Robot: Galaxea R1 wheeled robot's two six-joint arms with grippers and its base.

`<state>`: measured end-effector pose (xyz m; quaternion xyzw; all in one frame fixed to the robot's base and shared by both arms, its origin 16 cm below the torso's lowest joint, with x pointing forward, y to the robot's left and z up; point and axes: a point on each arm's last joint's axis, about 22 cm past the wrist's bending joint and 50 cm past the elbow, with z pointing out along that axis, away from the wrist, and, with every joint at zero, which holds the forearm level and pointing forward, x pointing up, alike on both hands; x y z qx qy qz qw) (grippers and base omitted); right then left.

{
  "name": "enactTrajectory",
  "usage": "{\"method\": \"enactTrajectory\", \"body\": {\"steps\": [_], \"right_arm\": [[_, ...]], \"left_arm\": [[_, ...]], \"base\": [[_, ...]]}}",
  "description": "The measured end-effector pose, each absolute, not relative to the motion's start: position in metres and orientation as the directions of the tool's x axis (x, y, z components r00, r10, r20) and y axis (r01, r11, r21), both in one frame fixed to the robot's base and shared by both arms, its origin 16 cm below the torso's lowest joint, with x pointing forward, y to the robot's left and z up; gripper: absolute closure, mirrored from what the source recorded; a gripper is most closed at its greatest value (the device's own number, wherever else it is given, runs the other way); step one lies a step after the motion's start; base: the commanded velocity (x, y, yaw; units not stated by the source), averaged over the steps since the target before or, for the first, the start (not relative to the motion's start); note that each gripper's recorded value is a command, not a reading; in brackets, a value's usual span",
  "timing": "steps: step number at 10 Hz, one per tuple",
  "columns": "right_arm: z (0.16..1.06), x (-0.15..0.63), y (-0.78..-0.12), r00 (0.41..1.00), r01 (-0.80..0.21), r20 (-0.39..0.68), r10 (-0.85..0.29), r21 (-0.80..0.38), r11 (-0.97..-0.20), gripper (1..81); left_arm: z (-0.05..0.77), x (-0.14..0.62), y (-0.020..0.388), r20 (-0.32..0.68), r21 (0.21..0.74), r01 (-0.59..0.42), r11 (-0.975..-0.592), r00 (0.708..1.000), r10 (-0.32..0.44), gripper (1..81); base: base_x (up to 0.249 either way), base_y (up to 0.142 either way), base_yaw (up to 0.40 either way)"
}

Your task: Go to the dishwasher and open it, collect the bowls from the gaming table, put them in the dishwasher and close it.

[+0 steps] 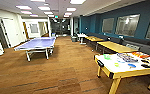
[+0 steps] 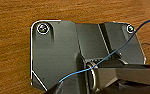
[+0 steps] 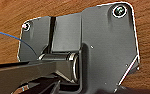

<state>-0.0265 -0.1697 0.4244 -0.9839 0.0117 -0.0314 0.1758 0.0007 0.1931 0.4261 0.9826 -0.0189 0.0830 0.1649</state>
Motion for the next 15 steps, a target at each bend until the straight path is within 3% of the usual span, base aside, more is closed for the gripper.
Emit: {"method": "enactTrajectory", "body": {"steps": [15], "right_arm": [[0.425,-0.028,-0.165,0.998,-0.013,0.051,-0.033,-0.352,-0.936,1.0]], "left_arm": [[0.426,0.005,0.193,0.171,0.321,-0.067,-0.945,0.985,-0.011,1.0]], "base": [[0.0,0.0,-0.399]]}}
